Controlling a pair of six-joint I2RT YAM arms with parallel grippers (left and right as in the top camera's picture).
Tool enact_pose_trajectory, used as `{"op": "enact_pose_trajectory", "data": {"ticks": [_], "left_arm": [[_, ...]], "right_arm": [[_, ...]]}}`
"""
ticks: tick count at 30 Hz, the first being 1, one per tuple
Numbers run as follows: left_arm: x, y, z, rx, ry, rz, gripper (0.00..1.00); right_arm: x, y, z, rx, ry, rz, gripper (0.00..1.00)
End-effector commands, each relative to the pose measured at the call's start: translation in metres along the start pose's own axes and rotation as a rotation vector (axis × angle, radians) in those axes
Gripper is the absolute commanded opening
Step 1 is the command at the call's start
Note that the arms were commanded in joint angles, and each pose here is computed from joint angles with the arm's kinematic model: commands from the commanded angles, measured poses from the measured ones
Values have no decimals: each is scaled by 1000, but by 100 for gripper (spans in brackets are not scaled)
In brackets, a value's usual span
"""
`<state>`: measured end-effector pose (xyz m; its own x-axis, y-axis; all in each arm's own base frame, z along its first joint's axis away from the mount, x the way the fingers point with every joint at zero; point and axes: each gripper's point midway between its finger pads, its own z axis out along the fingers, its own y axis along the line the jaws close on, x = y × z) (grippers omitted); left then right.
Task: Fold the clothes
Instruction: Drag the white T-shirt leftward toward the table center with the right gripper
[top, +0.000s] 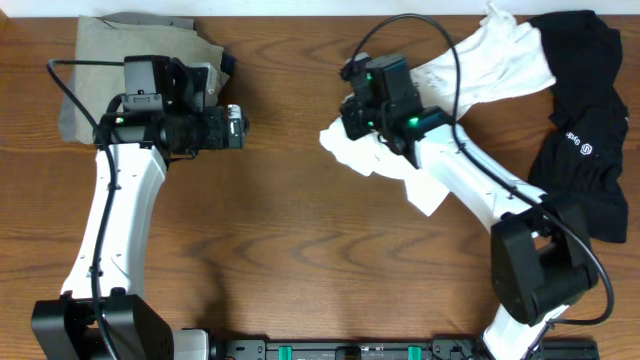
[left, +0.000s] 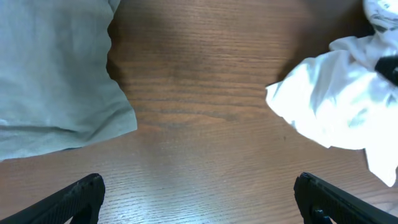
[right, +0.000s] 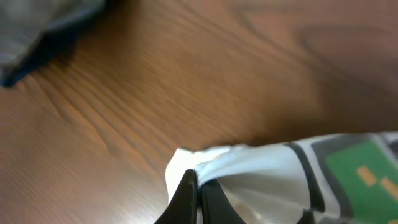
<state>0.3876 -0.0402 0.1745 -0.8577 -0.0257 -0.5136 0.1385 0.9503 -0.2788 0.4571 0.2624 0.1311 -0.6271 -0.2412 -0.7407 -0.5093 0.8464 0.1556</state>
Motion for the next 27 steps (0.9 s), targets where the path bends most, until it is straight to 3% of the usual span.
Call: {"op": "enact_pose_trajectory", "data": {"ticks": [1,5,6,7,8,9,13,18,27], "left_arm": [[-5,-2,-2,7,-8,8,98],[-5,-2,-2,7,-8,8,98],[-5,-2,-2,8,-7,8,98],[-4,-2,-2,9,-4,8,98],[-3,-2,-2,9,-1,7,98],[-2,-2,-2,9,4,5,98],[3,-3,-2,9,26,-2,98],[12,-16,0,47,62,9,98],[30,-135,28,235,96,304,98]], "right_arm": [[-28,9,2,-19,-106,32,1],[-64,15,14,-51,-290,35,1],[-72,17,19,-62,-342,38,10],[-77,17,23,-69,-375,42,37],[-80,17,28,-76,-406,49,78],[-82,17,30,-81,-424,57,99],[-88,9,22,-70,-428,79,99],[-87,-26,-23,10,-334,118,99],[-33,-155,-109,260,-124,275,99]]}}
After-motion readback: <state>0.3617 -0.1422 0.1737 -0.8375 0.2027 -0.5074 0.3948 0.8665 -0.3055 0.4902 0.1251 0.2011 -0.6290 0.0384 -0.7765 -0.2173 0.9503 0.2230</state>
